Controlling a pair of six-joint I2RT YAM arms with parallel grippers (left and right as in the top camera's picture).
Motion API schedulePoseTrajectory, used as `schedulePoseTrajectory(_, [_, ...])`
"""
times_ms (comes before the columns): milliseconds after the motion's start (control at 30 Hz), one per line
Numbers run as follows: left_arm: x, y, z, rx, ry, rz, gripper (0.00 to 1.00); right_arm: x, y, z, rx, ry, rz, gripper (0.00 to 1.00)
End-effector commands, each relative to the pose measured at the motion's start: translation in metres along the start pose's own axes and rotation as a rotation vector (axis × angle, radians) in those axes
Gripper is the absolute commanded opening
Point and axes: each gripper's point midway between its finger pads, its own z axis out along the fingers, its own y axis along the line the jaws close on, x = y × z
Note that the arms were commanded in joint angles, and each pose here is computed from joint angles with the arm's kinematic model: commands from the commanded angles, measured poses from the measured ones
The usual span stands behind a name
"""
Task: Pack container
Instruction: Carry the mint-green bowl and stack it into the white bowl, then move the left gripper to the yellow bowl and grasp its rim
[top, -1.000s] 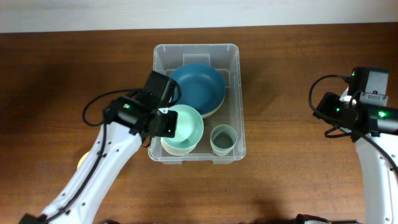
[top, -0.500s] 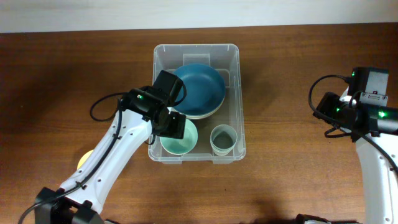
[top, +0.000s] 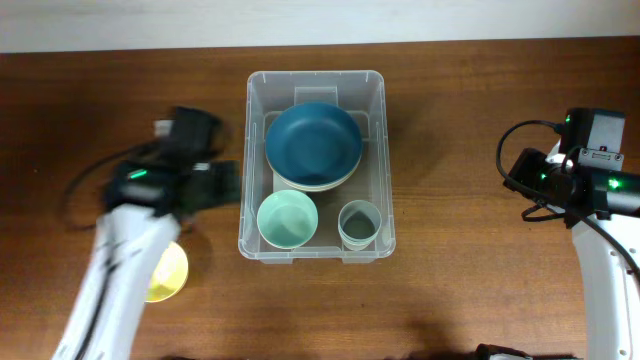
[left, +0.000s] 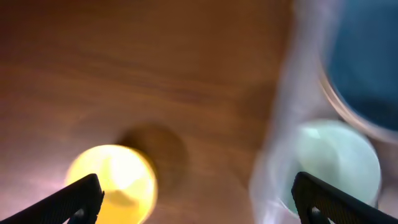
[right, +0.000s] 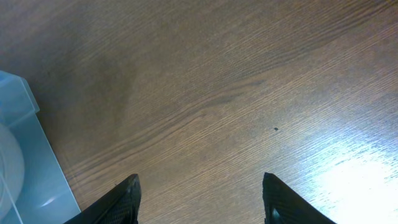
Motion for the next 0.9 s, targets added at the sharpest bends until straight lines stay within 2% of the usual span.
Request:
schedulePoseTrajectory(0, [-0.009,0.055,-0.017,-0.045,-0.063,-0.225,1.00,0.001,-0.001,0.001,0.002,0.004,0.004,0.58])
schedulePoseTrajectory(100, [0.010,0.103,-0.003,-0.056,-0.004,-0.427,1.00,0.001,-0.001,0.001,0.002,0.004,0.005,0.58])
schedulePoseTrajectory(200, [0.042,0.113,0.027,-0.056,0.101,-0.490,0.99,0.001,-0.001,0.001,0.001,0.004,0.005,0.59])
schedulePoseTrajectory(333, [0.074,0.100,0.058,-0.022,0.185,-0.478,0.99,0.001,-0.001,0.001,0.001,0.004,0.005,0.58])
schedulePoseTrajectory(500, [0.102,0.083,0.095,-0.002,0.211,-0.425,0.99,0.001,-0.001,0.001,0.002,0.005,0.005,0.58])
schedulePoseTrajectory(767, [0.124,0.087,0.140,-0.068,0.233,-0.400,0.96,0.002,-0.002,0.001,0.002,0.008,0.004,0.58])
schedulePoseTrajectory(867, [0.126,0.086,0.151,-0.073,0.255,-0.397,0.91,0.002,-0.001,0.001,0.000,0.009,0.004,0.58])
